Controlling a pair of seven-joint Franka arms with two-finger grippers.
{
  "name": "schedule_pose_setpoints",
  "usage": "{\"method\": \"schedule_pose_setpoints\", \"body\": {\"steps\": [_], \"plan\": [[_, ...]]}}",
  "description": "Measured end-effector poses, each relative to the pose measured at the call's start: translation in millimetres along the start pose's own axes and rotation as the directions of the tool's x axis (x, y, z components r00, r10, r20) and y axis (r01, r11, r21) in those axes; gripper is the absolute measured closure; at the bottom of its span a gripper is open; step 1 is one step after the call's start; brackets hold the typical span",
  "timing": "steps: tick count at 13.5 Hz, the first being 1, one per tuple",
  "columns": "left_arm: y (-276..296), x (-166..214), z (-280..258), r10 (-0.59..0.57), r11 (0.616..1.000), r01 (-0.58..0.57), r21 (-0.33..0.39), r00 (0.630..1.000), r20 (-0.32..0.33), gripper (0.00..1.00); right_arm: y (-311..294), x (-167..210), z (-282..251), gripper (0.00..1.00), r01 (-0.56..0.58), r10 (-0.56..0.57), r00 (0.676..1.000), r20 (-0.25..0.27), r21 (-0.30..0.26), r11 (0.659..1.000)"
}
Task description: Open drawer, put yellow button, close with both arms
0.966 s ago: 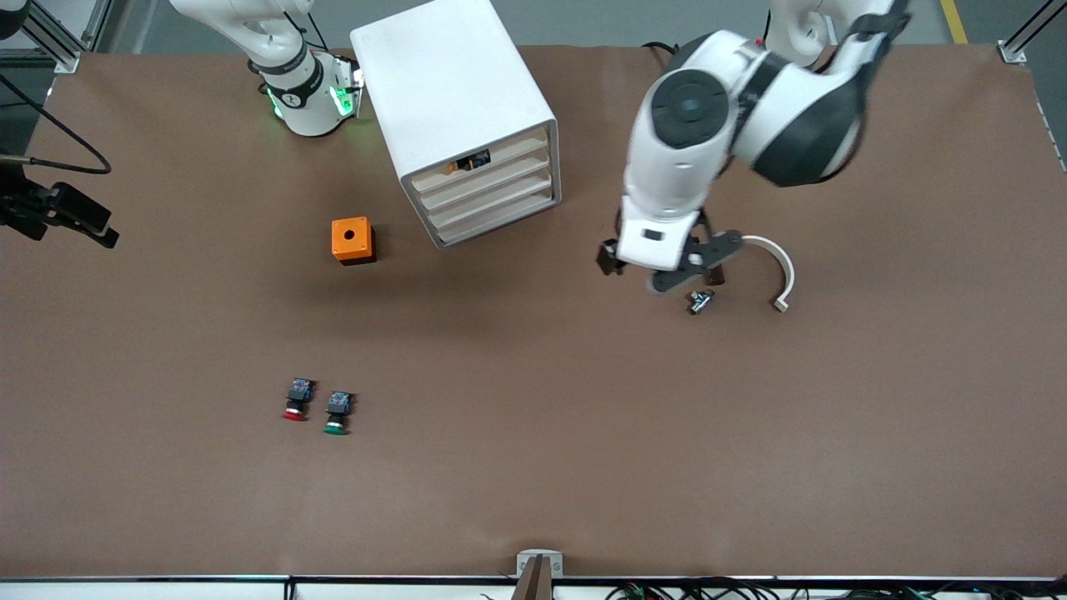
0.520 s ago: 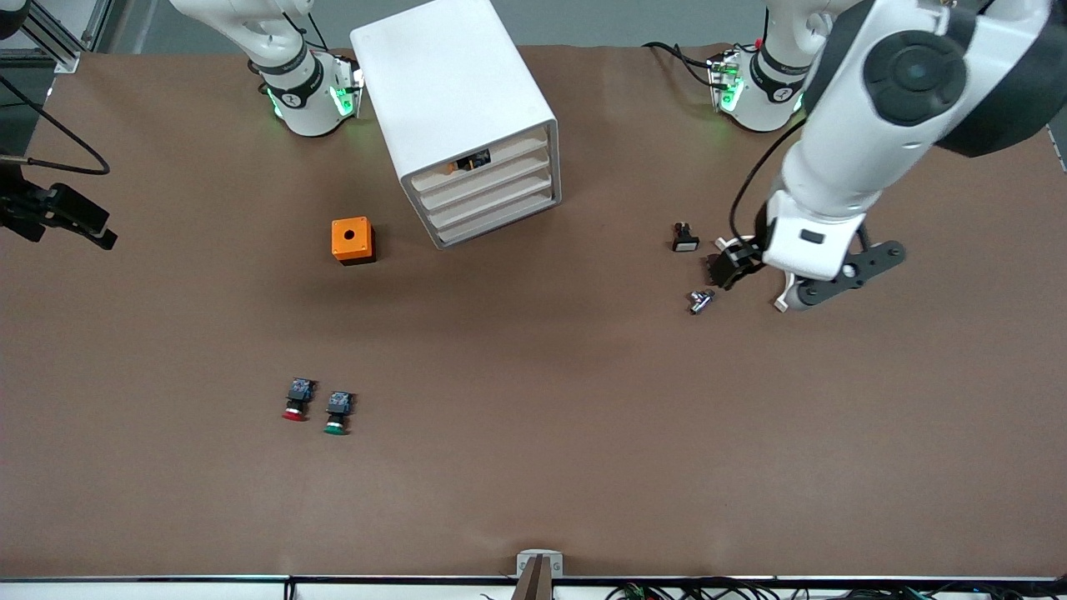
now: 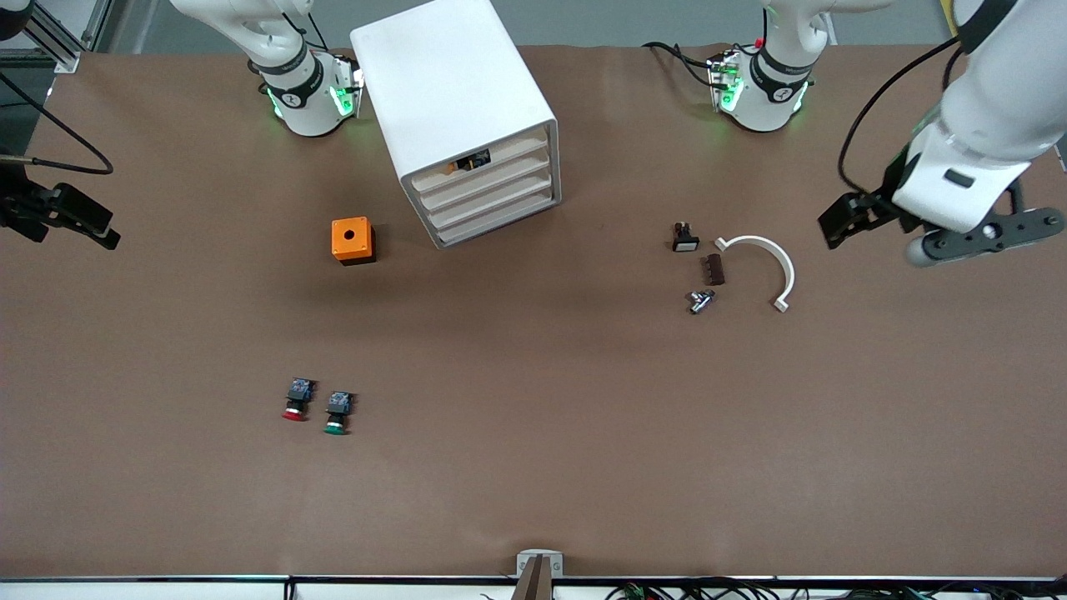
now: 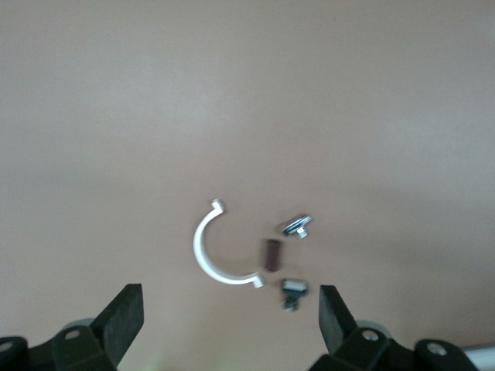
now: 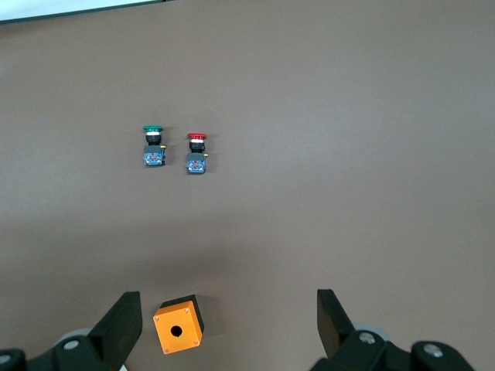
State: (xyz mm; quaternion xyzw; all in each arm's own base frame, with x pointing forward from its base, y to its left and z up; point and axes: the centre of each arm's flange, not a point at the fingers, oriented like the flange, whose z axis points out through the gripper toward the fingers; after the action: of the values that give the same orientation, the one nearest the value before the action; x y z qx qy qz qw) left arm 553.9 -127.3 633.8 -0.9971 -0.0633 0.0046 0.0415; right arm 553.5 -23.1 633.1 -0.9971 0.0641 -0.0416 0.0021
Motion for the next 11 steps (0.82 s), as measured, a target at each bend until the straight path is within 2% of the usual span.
{"method": "schedule_pose_setpoints", "body": {"steps": [4, 7, 11], "plan": [[-38.0, -27.3, -13.8, 0.077, 0.997, -0.077, -0.001, 0.997, 0.028, 0.0, 0.3, 0.0, 0.2, 0.0, 0.0, 0.0, 1.0, 0.0, 0.0, 1.0], [-71.2, -53.9, -18.4, 0.061, 0.998, -0.059, -0.031, 0.997, 0.038, 0.0, 0.5, 0.0, 0.3, 0.0, -0.001, 0.001, 1.0, 0.001, 0.0, 1.0], [-79.9, -91.9, -23.4, 0.087, 0.996, -0.086, -0.025, 0.996, 0.031, 0.0, 0.9, 0.1, 0.3, 0.0, -0.002, 0.002, 1.0, 0.001, 0.0, 1.0]]}}
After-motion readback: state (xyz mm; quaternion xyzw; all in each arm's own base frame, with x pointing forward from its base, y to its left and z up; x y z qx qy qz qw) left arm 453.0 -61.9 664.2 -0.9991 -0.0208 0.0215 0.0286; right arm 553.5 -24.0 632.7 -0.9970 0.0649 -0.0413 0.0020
